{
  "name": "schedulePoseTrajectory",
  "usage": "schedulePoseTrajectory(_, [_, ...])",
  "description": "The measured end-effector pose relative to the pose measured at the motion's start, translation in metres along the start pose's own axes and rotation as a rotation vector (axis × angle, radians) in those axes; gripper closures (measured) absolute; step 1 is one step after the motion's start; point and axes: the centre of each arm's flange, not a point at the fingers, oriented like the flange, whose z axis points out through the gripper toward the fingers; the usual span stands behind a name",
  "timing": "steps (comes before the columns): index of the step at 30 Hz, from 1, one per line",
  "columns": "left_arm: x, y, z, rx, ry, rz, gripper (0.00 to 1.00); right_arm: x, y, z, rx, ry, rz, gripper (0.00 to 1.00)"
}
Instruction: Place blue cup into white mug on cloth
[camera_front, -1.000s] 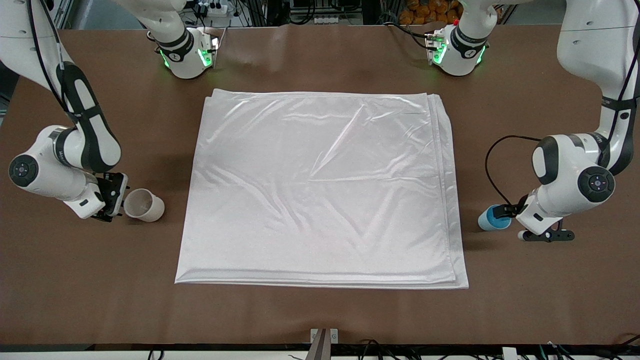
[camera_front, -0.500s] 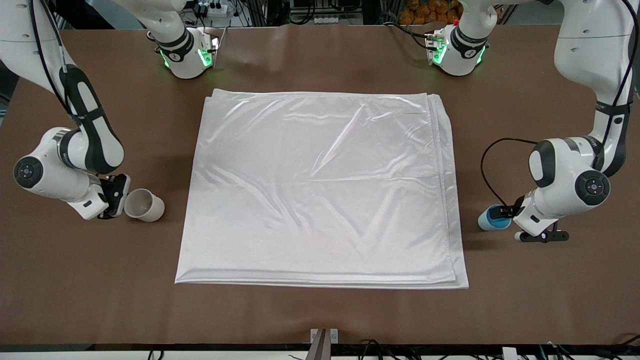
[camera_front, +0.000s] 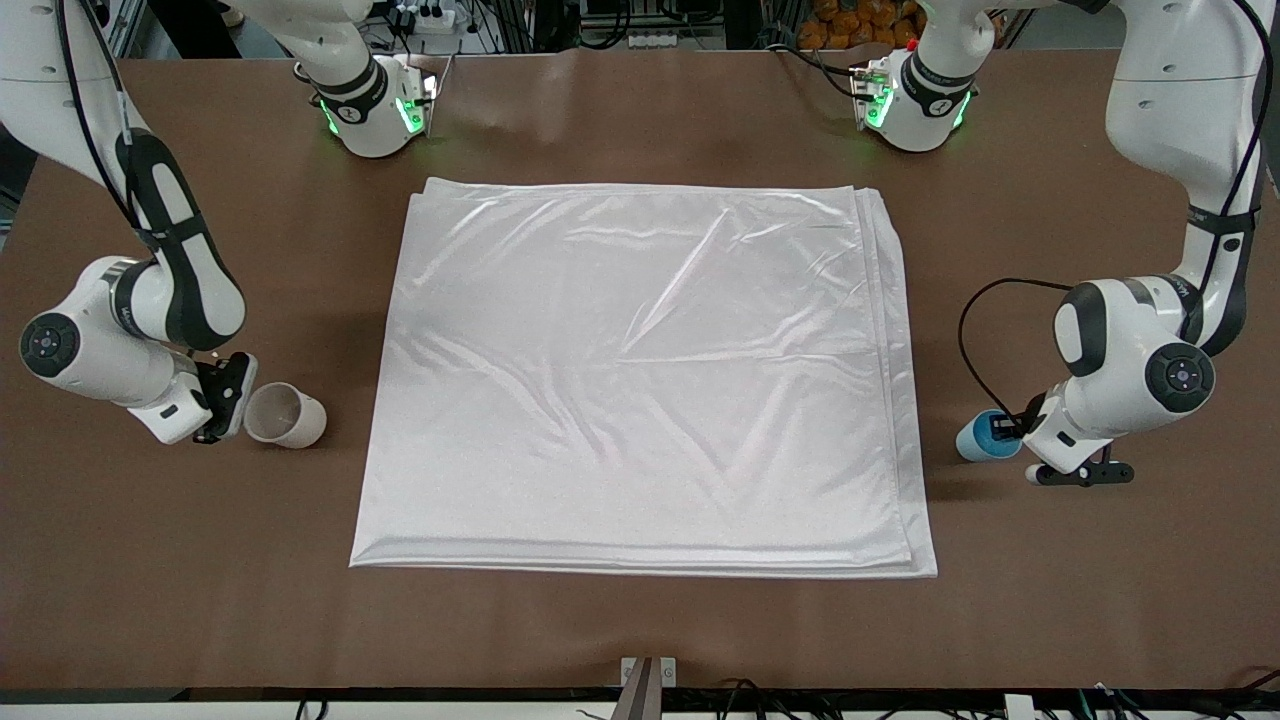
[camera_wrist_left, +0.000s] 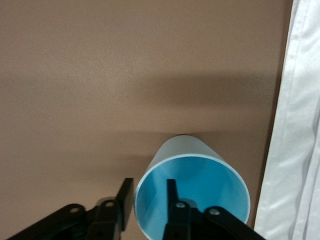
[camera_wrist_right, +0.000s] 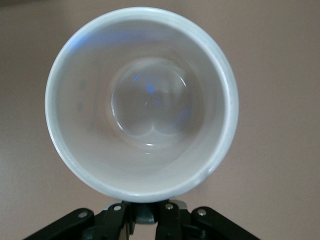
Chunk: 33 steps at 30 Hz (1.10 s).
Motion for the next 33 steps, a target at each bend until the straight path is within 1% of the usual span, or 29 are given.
schedulePoseTrajectory(2, [0.000,0.000,0.001,-0.001,0.003,-0.001,0.75,0.003,0.002,-0.002,-0.007,0.028,-0.011,0.81])
schedulePoseTrajectory(5, [0.001,0.001,0.001,-0.009,0.007,-0.007,0.89,0.009,0.004,-0.005,-0.021,0.093,-0.035,0.81])
schedulePoseTrajectory(6, [0.001,0.001,0.000,-0.013,0.008,-0.009,0.96,0.010,0.005,-0.006,-0.025,0.113,-0.042,0.81])
schedulePoseTrajectory(9, [0.002,0.001,0.000,-0.016,0.010,-0.011,0.96,0.012,0.006,-0.007,-0.036,0.148,-0.058,0.81])
schedulePoseTrajectory(12, [0.002,0.001,-0.001,-0.017,0.013,-0.012,0.96,0.018,0.007,-0.010,-0.042,0.161,-0.073,0.81])
schedulePoseTrajectory(16, [0.004,0.002,-0.003,-0.017,0.021,-0.011,0.96,0.041,0.009,-0.019,-0.054,0.174,-0.108,0.81])
schedulePoseTrajectory(22, [0.010,0.007,-0.013,-0.022,0.046,-0.001,0.96,0.090,0.008,-0.030,-0.063,0.186,-0.160,0.81])
schedulePoseTrajectory(30, [0.020,0.010,-0.055,-0.025,0.118,0.027,0.96,0.169,-0.002,-0.039,-0.059,0.190,-0.174,0.81])
schedulePoseTrajectory(33, [0.020,0.014,-0.068,-0.033,0.131,0.036,0.96,0.202,-0.007,-0.042,-0.076,0.192,-0.184,0.81])
